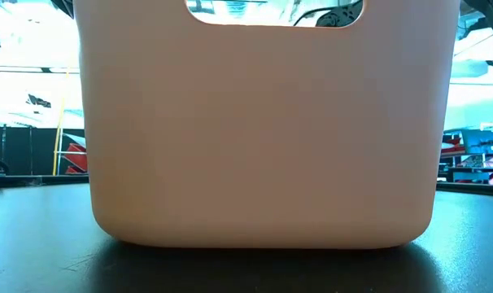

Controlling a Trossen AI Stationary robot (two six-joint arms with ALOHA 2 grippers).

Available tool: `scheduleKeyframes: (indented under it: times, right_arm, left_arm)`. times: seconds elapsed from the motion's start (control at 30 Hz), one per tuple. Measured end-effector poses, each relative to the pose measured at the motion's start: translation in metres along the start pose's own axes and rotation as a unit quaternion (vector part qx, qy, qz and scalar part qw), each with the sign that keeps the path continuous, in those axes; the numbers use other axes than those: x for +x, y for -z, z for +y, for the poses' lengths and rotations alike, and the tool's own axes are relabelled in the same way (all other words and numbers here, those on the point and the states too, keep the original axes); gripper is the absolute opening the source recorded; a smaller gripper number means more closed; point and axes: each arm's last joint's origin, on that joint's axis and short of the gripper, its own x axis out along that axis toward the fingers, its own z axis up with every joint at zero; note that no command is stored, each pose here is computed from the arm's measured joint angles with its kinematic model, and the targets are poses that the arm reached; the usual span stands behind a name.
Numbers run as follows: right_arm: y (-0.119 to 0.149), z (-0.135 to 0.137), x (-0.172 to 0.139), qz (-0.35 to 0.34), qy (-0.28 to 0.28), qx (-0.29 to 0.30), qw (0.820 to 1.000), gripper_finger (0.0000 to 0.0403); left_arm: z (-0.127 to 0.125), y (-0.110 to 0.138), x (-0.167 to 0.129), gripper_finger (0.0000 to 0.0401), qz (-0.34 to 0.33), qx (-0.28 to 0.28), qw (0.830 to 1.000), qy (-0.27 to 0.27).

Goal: Sort soda cans
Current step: Put the bottom red soda can into the yellow bin, then put the red soda can into the yellow bin

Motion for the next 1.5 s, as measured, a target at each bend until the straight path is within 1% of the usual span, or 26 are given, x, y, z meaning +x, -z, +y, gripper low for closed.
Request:
scheduleKeyframes:
  times: [0.13,0.23,0.33,0.43,0.5,0.57,0.6,0.67,0.73,0.8,0.87,0.93,1.03,1.1,1.23,1.37,1.43,1.5]
  right_arm:
    - [0.002,-0.001,-0.015,-0.029,-0.003,0.012,1.0,0.0359]
    - [0.007,-0.003,-0.036,-0.062,-0.007,0.027,0.998,0.0365]
    - [0.015,-0.008,-0.061,-0.105,-0.013,0.046,0.993,0.0369]
    - [0.024,-0.014,-0.087,-0.153,-0.02,0.078,0.985,0.0369]
    - [0.033,-0.018,-0.106,-0.185,-0.027,0.103,0.977,0.0369]
    - [0.043,-0.021,-0.124,-0.215,-0.037,0.131,0.967,0.0369]
    - [0.049,-0.023,-0.134,-0.231,-0.043,0.146,0.961,0.0369]
    - [0.062,-0.024,-0.151,-0.257,-0.056,0.171,0.949,0.0369]
    - [0.074,-0.024,-0.166,-0.281,-0.07,0.193,0.938,0.0369]
    - [0.087,-0.026,-0.18,-0.301,-0.081,0.209,0.927,0.0369]
    - [0.098,-0.025,-0.191,-0.317,-0.095,0.221,0.917,0.0369]
    - [0.108,-0.024,-0.199,-0.328,-0.106,0.231,0.91,0.0369]
    - [0.12,-0.019,-0.209,-0.342,-0.127,0.234,0.901,0.0369]
    - [0.125,-0.014,-0.213,-0.346,-0.136,0.231,0.899,0.0369]
    - [0.13,-0.004,-0.216,-0.353,-0.136,0.226,0.898,0.0369]
    - [0.132,0.007,-0.216,-0.358,-0.119,0.219,0.9,0.0369]
    - [0.132,0.012,-0.216,-0.357,-0.118,0.216,0.901,0.0369]
    - [0.134,0.016,-0.216,-0.351,-0.122,0.214,0.903,0.0369]
  left_arm:
    - [0.002,0.0,0.001,0.0327,0.003,-0.006,1.0,0.009]
    - [0.005,-0.001,0.002,0.0327,0.009,-0.012,1.0,0.025]
    - [0.011,0.001,0.006,0.033,0.019,-0.015,0.999,0.028]
    - [0.019,0.001,0.011,0.0337,0.029,-0.016,0.999,0.04]
    - [0.021,0.001,0.019,0.0343,0.039,-0.018,0.998,0.055]
    - [0.025,0.003,0.027,0.0349,0.073,-0.017,0.995,0.066]
    - [0.024,0.004,0.033,0.035,0.087,-0.012,0.993,0.075]
    - [0.018,-0.004,0.045,0.0352,0.085,0.007,0.993,0.088]
    - [0.013,-0.007,0.056,0.0353,0.105,0.051,0.989,0.091]
    - [0.007,-0.015,0.069,0.0353,0.108,0.099,0.987,0.073]
    - [0.006,-0.021,0.083,0.0353,0.131,0.123,0.982,0.05]
    - [0.009,-0.033,0.097,0.0353,0.14,0.12,0.982,0.041]
    - [0.016,-0.043,0.121,0.0353,0.187,0.105,0.976,0.042]
    - [0.02,-0.045,0.137,0.0353,0.218,0.105,0.97,0.022]
    - [0.027,-0.051,0.167,0.0345,0.251,0.136,0.958,-0.016]
    - [0.035,-0.043,0.197,0.0317,0.276,0.192,0.941,-0.018]
    - [0.038,-0.038,0.209,0.0297,0.291,0.198,0.936,-0.018]
    - [0.04,-0.035,0.217,0.0275,0.309,0.189,0.932,-0.02]
